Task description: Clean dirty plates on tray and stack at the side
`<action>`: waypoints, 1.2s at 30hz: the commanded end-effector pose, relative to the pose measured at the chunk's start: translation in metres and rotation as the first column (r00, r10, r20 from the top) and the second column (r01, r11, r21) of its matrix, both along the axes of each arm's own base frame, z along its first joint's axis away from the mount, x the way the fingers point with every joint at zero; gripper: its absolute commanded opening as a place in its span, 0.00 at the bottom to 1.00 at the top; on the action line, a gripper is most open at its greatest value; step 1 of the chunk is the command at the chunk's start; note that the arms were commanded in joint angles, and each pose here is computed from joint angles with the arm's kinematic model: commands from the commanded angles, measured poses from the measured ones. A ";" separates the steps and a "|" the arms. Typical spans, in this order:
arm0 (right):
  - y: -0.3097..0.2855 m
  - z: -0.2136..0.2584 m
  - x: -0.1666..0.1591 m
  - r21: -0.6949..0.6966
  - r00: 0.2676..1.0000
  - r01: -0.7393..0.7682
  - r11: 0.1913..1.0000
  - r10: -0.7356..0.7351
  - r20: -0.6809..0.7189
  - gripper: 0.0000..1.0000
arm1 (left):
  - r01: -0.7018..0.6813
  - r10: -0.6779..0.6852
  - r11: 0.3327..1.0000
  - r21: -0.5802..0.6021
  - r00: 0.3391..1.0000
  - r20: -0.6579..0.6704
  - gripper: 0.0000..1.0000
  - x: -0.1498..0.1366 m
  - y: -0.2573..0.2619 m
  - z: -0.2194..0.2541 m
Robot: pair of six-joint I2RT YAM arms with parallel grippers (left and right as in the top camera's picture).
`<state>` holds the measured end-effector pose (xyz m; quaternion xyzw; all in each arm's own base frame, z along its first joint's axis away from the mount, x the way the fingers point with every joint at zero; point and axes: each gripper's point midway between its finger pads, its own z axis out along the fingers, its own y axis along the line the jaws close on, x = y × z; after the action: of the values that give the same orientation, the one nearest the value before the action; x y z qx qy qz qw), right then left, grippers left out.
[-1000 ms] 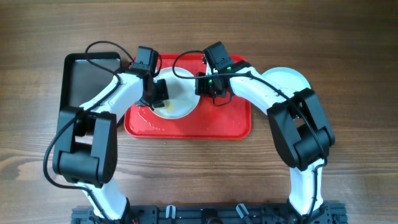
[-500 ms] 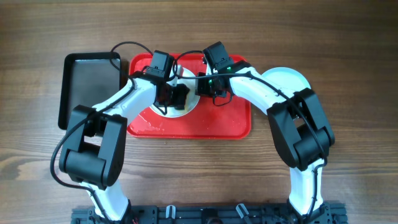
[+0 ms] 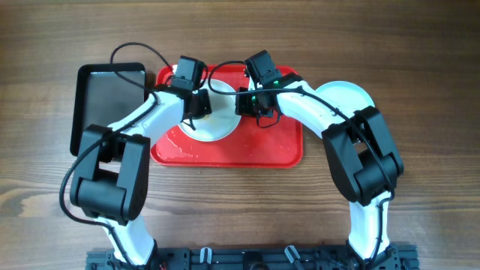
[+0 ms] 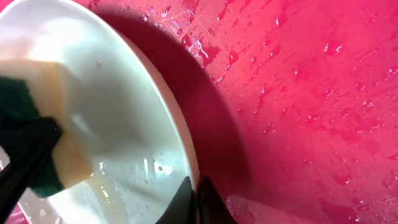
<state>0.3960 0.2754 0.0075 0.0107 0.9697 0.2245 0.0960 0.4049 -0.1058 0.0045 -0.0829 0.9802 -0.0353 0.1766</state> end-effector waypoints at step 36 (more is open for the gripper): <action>0.015 -0.014 -0.034 -0.006 0.992 -0.055 0.998 0.054 -0.109 0.04 | -0.175 0.196 0.975 0.134 0.967 -0.160 0.04 -0.038 0.051 -0.033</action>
<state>0.3757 0.2795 0.0027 0.0107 0.9752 0.2121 0.0627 0.3989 -0.1013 0.0032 -0.1196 0.9799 -0.0704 0.1432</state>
